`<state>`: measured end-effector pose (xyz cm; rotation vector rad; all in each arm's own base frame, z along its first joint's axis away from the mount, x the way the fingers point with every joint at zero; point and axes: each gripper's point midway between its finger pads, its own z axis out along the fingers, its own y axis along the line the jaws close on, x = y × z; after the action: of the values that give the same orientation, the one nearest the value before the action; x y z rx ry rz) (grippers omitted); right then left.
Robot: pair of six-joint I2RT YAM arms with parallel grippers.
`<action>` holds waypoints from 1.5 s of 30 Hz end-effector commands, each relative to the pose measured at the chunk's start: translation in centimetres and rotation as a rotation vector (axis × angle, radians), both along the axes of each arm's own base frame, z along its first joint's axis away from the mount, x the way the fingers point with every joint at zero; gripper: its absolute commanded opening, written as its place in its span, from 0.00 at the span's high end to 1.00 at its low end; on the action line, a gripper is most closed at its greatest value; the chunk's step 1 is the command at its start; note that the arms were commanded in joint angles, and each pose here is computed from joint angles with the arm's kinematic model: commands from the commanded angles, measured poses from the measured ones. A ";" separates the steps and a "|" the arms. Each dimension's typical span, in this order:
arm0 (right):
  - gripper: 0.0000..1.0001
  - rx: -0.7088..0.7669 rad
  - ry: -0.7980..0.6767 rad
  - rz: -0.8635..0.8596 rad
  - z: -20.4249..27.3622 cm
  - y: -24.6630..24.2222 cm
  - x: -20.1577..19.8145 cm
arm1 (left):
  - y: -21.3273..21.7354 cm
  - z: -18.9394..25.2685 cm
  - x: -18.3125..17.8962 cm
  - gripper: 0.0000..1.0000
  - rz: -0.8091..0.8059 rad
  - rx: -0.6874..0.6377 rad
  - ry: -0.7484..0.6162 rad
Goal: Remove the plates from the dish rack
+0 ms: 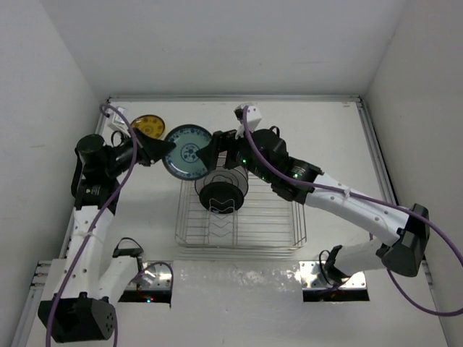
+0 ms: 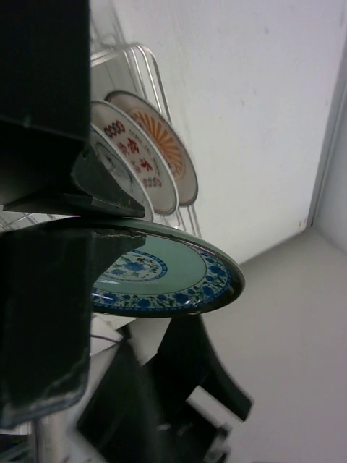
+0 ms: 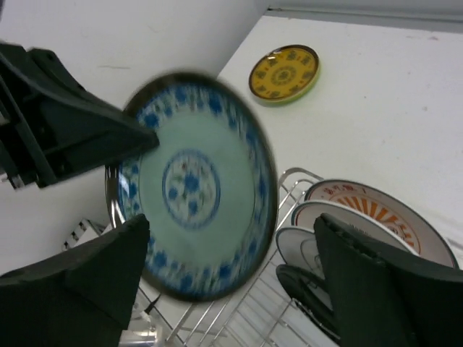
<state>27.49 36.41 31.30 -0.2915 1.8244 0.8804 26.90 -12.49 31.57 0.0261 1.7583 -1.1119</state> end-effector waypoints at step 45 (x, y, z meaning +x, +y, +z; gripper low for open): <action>0.01 -0.396 -0.196 -0.135 -1.7 -11.7 -2.0 | 24.8 -20.3 26.7 0.39 0.977 0.069 0.766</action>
<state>25.04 24.17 26.95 -0.4757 1.8575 0.3608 53.83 11.72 10.01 -1.2130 2.0575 -0.3402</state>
